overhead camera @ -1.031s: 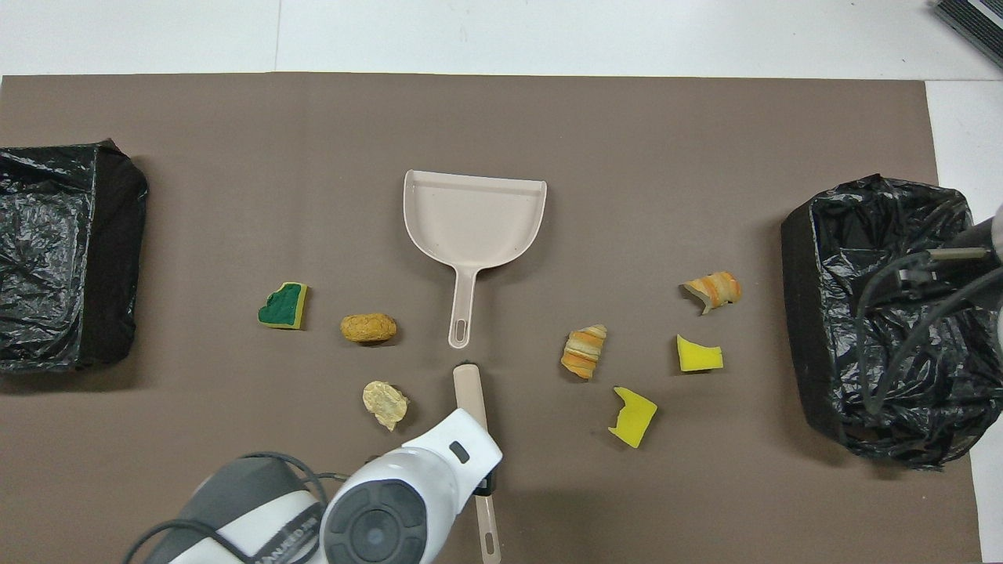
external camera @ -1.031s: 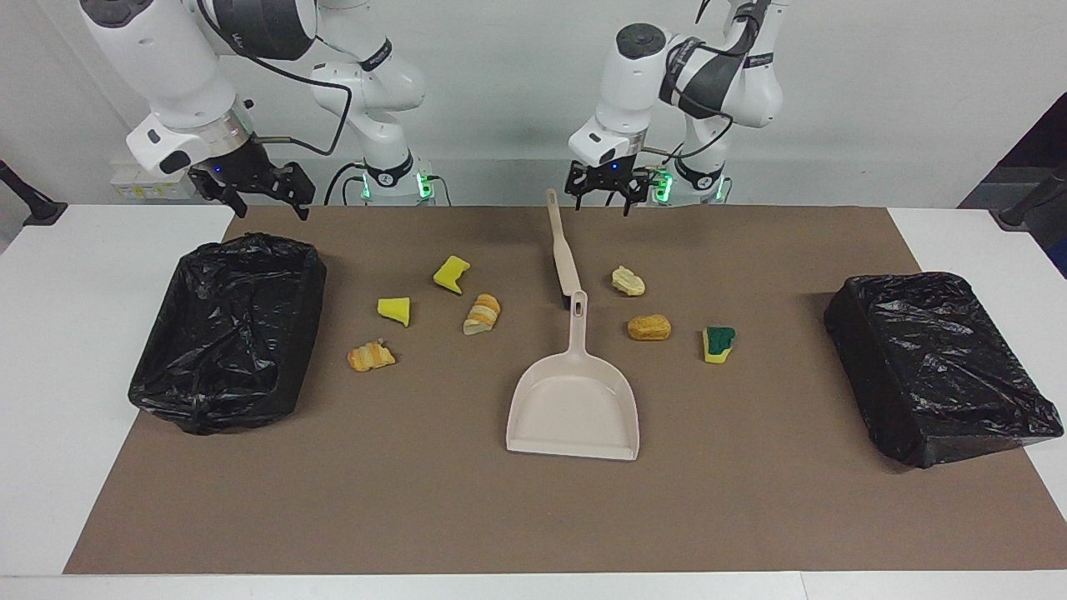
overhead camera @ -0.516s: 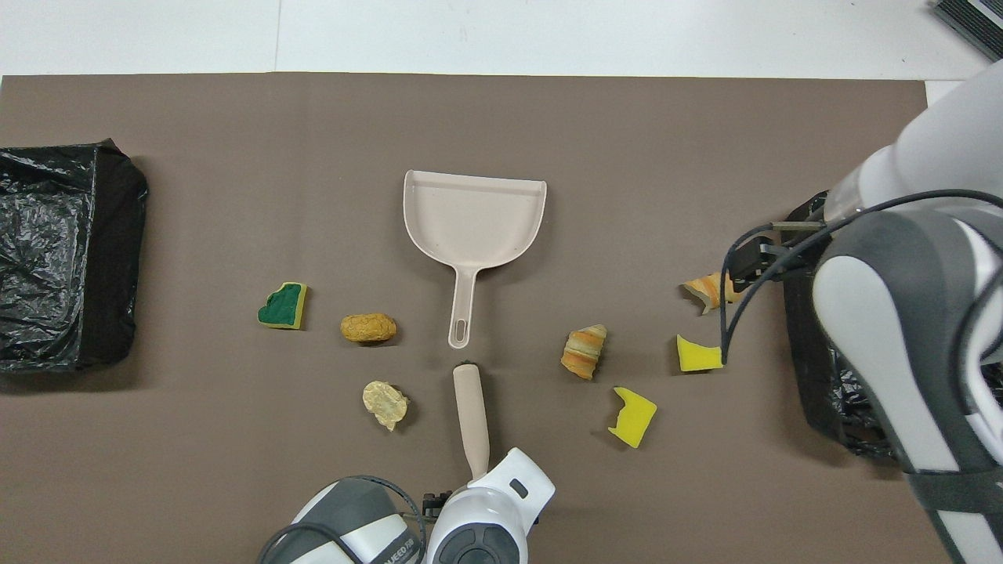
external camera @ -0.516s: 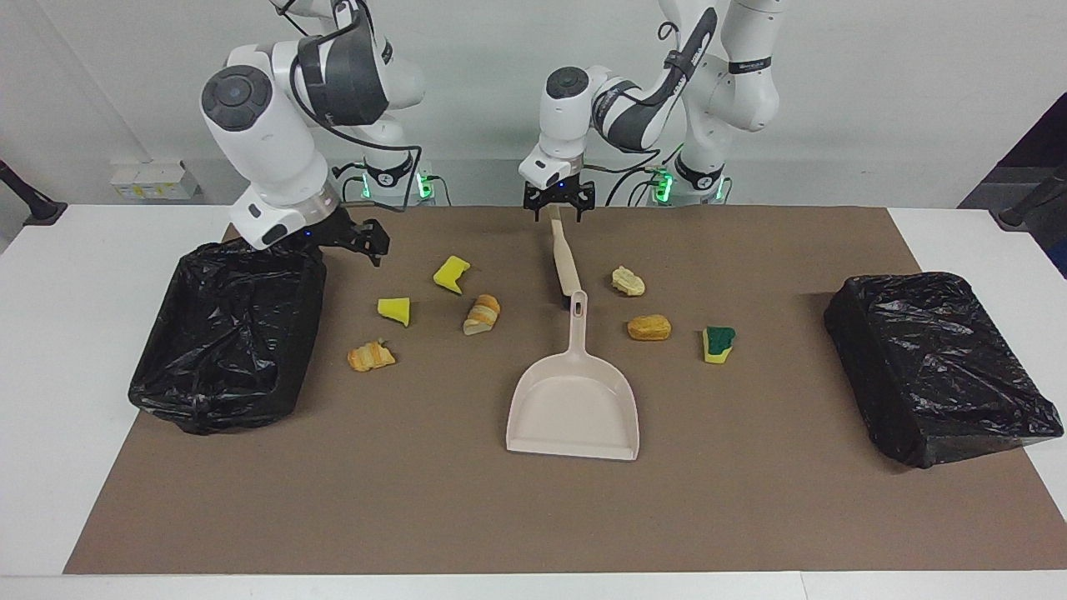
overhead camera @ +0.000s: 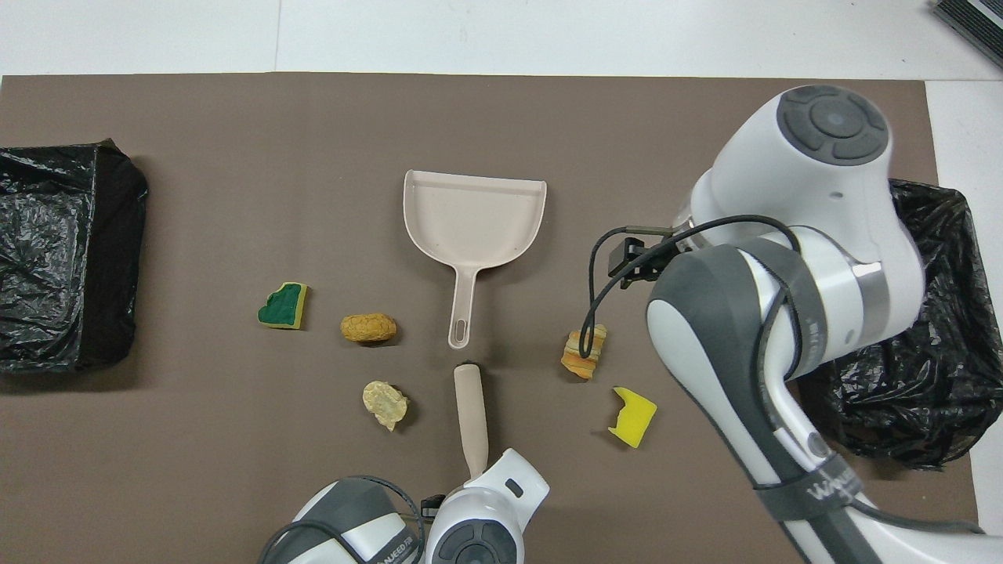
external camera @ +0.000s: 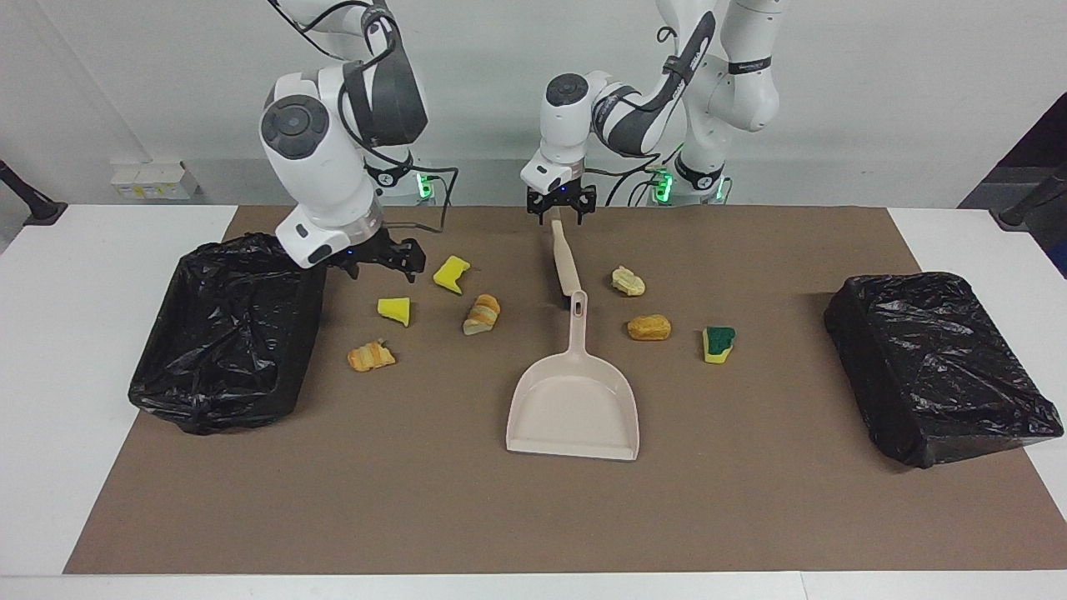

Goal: Sweep and dump trash in bin

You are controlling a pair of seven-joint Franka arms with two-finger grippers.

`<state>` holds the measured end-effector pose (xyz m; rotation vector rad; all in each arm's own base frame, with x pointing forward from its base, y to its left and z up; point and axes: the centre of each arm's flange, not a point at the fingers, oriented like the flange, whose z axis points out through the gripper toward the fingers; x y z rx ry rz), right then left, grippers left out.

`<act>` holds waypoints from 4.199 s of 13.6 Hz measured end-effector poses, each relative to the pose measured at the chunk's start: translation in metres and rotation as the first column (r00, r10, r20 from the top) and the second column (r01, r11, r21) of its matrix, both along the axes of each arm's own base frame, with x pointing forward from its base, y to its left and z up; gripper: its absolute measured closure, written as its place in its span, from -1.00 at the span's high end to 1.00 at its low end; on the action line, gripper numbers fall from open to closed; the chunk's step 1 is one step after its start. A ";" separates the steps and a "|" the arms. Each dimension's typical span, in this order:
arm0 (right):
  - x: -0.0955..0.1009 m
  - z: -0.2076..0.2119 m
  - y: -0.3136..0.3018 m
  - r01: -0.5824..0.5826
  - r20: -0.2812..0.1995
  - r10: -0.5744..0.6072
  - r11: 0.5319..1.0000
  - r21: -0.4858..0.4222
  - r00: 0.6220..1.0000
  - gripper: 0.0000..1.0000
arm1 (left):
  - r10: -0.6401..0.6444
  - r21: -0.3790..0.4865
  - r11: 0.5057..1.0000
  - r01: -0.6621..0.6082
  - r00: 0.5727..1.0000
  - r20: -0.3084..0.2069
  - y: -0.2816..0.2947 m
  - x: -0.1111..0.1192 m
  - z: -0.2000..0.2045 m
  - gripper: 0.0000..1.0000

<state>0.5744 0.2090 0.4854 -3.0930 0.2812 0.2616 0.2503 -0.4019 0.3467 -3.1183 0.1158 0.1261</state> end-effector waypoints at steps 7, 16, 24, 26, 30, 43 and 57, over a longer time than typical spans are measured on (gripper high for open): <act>-0.017 -0.035 0.102 0.137 0.009 -0.137 0.990 0.015 0.990 1.00 | 0.022 0.095 0.995 -0.018 0.999 -0.036 0.043 0.056 0.032 -0.49; -0.045 -0.090 0.205 0.158 0.069 -0.161 0.986 0.048 0.985 1.00 | -0.111 0.018 0.994 0.112 0.993 -0.032 0.264 0.199 0.079 -0.49; -0.044 -0.111 0.224 0.076 0.192 -0.075 0.997 0.003 0.979 0.47 | -0.091 0.045 0.995 0.093 0.994 -0.055 0.360 0.229 0.065 -0.49; -0.045 -0.112 0.227 0.064 0.202 -0.062 0.998 -0.003 0.977 0.32 | -0.087 0.062 0.994 0.091 0.994 -0.065 0.367 0.232 0.056 -0.49; -0.046 -0.124 0.230 0.040 0.222 -0.036 0.999 -0.011 0.974 0.22 | -0.064 0.071 0.995 0.070 0.994 -0.086 0.377 0.234 0.045 -0.49; -0.038 -0.090 0.209 -0.213 0.275 0.238 0.970 -0.116 0.932 -0.36 | -0.069 0.074 0.994 0.076 0.992 -0.101 0.369 0.232 0.038 -0.49; 0.022 -0.049 0.011 -0.983 0.030 0.983 0.180 -0.044 0.179 -0.36 | -0.064 0.097 0.992 0.079 0.988 -0.142 0.330 0.213 0.027 -0.49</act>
